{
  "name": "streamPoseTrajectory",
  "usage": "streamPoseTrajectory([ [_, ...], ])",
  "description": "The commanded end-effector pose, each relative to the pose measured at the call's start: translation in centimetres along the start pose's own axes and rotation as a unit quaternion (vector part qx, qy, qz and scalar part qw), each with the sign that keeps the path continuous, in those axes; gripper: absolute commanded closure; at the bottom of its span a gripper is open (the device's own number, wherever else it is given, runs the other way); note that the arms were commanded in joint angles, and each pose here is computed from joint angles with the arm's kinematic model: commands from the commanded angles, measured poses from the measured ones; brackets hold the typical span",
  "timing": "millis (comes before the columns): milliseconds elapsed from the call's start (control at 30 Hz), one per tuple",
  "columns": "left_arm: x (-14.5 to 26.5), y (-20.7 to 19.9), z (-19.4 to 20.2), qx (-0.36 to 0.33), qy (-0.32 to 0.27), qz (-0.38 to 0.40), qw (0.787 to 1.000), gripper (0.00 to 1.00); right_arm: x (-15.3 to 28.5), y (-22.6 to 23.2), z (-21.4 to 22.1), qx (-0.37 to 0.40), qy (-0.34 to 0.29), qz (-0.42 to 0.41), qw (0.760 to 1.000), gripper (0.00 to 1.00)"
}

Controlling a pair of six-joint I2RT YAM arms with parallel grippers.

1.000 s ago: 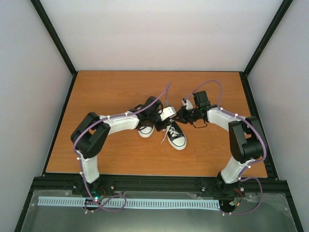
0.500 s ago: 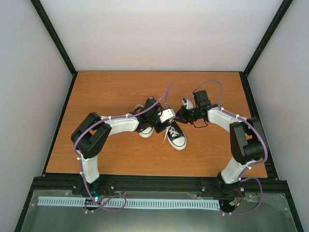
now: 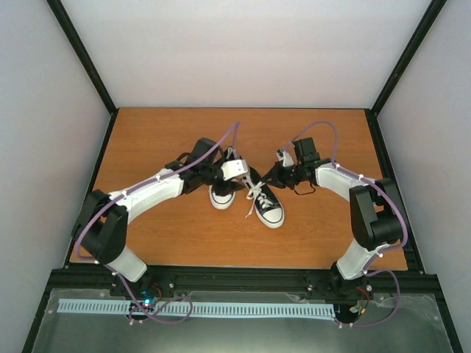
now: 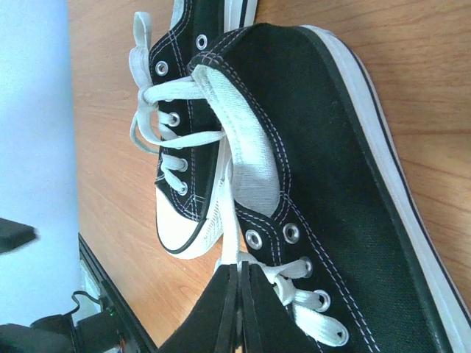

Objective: Tie the shoes
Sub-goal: Tie the shoelace on the shoe.

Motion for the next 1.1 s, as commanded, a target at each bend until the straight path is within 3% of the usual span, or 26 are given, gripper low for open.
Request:
streamPoseTrajectory([
  [0,-2.1,-2.4,4.3,-0.025,0.061,0.034,0.997,0.44,-0.7,0.3,-0.2,0.013,0.001,0.001,1.000,0.97],
  [67,-3.7,-1.7,4.9,-0.010,0.088,0.017,0.996,0.45,-0.7,0.4,-0.2,0.015,0.001,0.001,1.000,0.97],
  [200,-5.5,-1.9,4.8,-0.044,0.074,0.009,0.996,0.42,-0.8,0.4,-0.2,0.014,0.001,0.002,1.000,0.97],
  [367,-7.7,-1.3,4.7,-0.040,0.074,-0.010,0.996,0.39,-0.8,0.5,-0.1,0.015,-0.001,0.002,1.000,0.97],
  [533,-8.7,-1.9,5.0,-0.050,0.062,-0.006,0.997,0.42,-0.7,0.5,0.0,0.014,0.000,0.003,1.000,0.97],
  [667,-8.7,-1.7,5.0,-0.044,0.059,-0.016,0.997,0.57,-0.7,0.4,0.0,0.016,0.002,0.006,1.000,0.97],
  [833,-8.1,-1.3,3.8,-0.031,0.061,-0.013,0.998,0.96,-0.7,0.4,-0.1,0.018,0.003,0.013,1.000,0.97],
  [1067,-4.9,-3.0,0.9,0.032,0.052,0.117,0.991,0.99,-0.5,0.6,0.4,0.031,0.005,0.012,0.999,0.97],
])
Point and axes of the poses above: each gripper's point midway between its finger pads, its own x axis back along the fingers, its own y axis along the line the jaws close on, z = x × y, the point moved 6 cm from there along x, back along the fingers, and after that the axes turned 6 degrees about -x, right-handed, at the moved point
